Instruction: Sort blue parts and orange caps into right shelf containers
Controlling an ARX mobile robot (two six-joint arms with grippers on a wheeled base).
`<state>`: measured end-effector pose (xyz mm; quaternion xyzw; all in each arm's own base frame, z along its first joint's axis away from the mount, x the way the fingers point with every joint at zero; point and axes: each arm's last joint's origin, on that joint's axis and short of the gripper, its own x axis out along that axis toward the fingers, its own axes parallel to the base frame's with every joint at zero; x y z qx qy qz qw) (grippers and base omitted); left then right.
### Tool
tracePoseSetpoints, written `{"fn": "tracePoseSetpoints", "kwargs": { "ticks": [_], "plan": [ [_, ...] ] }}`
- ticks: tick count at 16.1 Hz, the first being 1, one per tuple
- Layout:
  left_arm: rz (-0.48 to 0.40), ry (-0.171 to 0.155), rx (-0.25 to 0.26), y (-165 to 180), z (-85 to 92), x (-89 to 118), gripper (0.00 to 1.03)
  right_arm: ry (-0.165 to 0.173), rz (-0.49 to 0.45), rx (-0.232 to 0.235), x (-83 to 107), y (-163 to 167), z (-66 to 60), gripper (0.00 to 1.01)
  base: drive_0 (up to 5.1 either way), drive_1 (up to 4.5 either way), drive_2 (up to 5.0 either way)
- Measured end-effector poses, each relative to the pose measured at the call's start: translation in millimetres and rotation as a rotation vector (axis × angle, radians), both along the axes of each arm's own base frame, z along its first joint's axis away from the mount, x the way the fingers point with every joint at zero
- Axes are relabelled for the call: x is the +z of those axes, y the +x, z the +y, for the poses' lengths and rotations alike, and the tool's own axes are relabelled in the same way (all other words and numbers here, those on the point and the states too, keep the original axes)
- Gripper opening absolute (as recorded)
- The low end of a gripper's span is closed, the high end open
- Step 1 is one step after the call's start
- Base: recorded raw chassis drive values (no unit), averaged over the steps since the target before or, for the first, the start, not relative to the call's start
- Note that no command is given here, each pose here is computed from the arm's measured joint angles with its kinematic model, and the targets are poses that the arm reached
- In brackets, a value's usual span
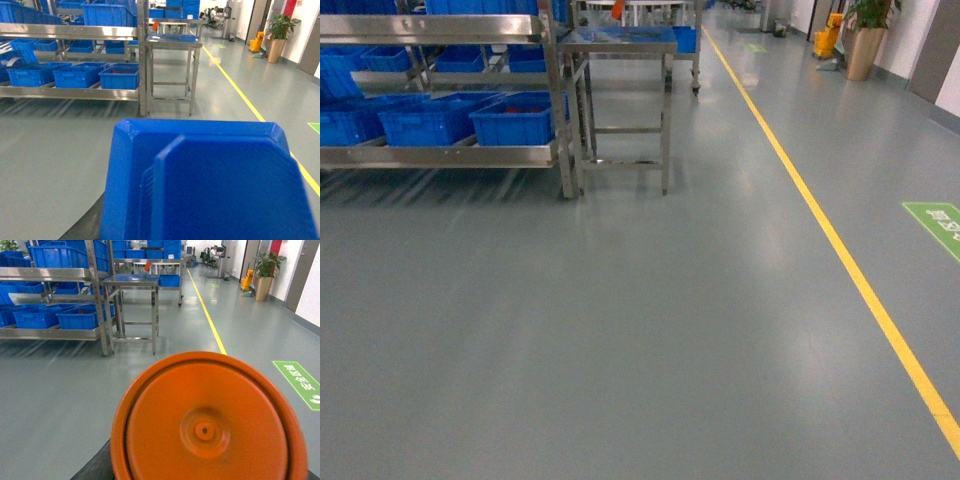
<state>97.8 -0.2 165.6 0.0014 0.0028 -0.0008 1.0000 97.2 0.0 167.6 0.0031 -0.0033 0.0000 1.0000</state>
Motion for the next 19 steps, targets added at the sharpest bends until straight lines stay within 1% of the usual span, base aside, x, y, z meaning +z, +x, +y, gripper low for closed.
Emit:
{"fn": "tracePoseSetpoints", "kwargs": {
  "ticks": [16, 19],
  "plan": [
    [0.000, 0.000, -0.001, 0.0, 0.0, 0.0, 0.43, 0.000, 0.003, 0.000, -0.3, 0.0, 0.0, 0.44, -1.6, -1.61, -1.6],
    [0.001, 0.000, -0.001, 0.0, 0.0, -0.1, 0.43, 0.000, 0.005, 0.000, -0.5, 0.0, 0.0, 0.44, 0.0, 4.35, -4.3]
  ]
}}
